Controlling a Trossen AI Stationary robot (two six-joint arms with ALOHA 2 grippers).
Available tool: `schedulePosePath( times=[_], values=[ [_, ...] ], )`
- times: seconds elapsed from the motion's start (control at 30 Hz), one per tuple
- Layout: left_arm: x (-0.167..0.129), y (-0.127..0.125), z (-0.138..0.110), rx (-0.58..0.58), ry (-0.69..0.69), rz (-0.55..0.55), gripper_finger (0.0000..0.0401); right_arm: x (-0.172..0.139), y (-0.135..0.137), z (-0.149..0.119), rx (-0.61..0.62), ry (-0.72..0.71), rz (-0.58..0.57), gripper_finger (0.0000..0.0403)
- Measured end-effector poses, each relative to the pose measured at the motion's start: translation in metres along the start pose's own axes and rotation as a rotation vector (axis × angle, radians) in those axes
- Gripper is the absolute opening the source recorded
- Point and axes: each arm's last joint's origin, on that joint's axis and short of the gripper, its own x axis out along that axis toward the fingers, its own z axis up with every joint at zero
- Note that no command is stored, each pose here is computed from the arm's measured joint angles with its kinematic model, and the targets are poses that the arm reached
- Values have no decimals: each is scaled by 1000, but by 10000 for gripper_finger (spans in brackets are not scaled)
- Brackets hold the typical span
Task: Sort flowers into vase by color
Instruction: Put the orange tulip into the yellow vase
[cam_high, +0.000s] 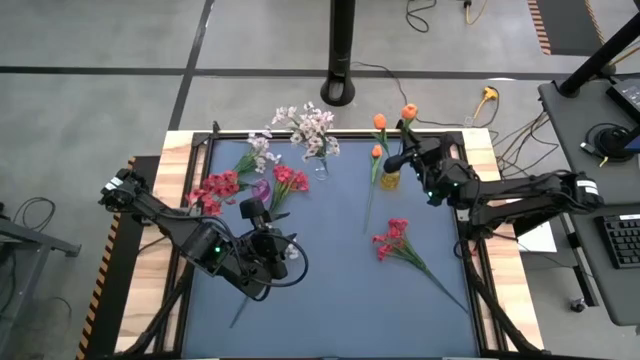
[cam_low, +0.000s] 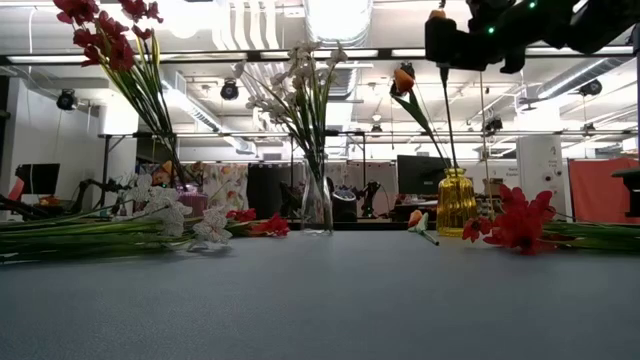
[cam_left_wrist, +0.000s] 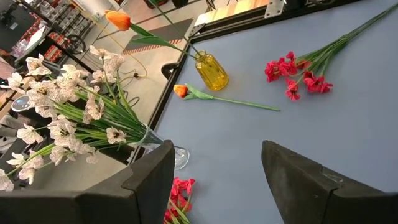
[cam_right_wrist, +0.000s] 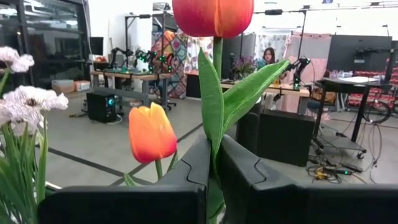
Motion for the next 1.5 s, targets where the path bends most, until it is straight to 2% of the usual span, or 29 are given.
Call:
schedulePosePath(
  times=[0.8, 1.5],
  values=[
    [0, 0, 0, 4, 2, 1, 223, 3, 6, -10, -47, 35, -11, 21],
    [0, 0, 0, 4, 3, 1, 223, 2, 6, -15, -99, 71, -28, 122]
  ],
)
